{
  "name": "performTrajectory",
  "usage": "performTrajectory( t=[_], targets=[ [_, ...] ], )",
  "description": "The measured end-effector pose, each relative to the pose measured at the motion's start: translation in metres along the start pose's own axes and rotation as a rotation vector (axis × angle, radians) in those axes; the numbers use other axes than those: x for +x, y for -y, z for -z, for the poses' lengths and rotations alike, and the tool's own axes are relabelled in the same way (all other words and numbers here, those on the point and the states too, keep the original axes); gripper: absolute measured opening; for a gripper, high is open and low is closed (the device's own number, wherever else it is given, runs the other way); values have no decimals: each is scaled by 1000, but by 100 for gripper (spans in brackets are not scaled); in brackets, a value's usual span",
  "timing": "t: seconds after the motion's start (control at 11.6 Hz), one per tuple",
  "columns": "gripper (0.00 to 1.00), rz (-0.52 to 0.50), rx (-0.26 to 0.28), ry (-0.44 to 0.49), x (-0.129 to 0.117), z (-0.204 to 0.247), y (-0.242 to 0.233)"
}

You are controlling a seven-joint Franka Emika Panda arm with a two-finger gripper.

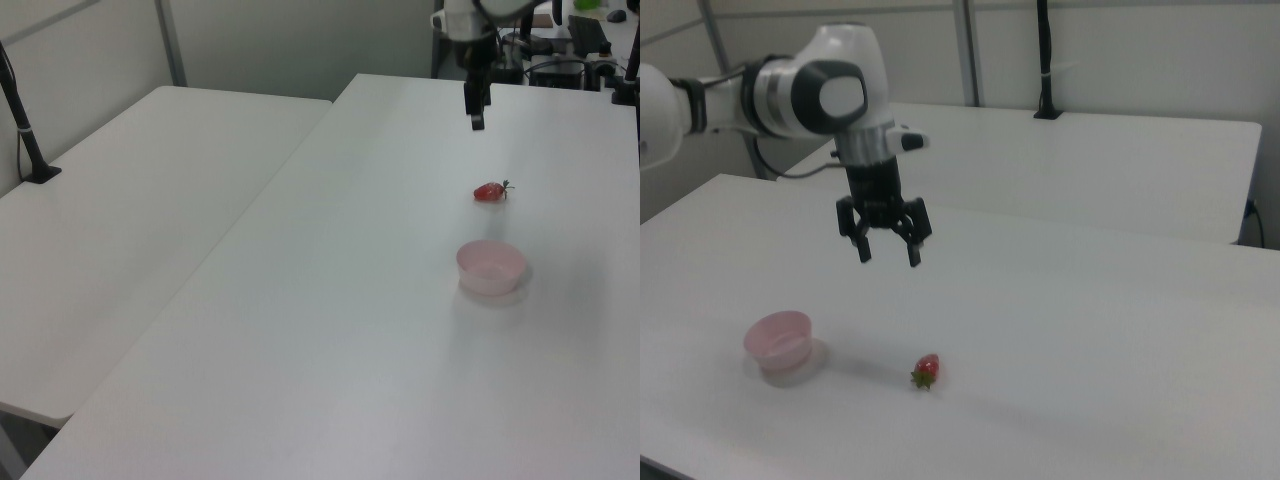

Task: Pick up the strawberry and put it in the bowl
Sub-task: 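Lower the open gripper down over the red strawberry, then close the gripper on the strawberry and lift it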

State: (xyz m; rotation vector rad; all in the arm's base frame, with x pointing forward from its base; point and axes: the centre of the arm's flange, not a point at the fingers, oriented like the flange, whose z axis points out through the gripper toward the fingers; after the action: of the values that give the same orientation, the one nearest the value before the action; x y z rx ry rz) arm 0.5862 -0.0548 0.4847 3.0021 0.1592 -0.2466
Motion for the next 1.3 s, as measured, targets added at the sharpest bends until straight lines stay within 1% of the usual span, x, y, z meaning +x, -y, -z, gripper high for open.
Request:
performTrajectory(
  t=[0.26, 0.35, 0.52, 0.69, 0.86, 1.04, 1.12, 1.21, 1.3],
  targets=[
    [99, 55, -54, 3, 4, -51, 3],
    [94, 89, -62, 10, 4, -66, 4],
    [86, 171, -60, 43, 6, -92, 6],
    [84, 225, -60, 69, 12, -116, 6],
    [85, 267, -76, 89, 19, -147, 6],
    [82, 300, -85, 98, 22, -172, 5],
    [71, 316, -86, 105, 22, -178, 4],
    [69, 327, -83, 111, 21, -181, 3],
    [63, 334, -80, 116, 20, -183, 2]
  ],
)
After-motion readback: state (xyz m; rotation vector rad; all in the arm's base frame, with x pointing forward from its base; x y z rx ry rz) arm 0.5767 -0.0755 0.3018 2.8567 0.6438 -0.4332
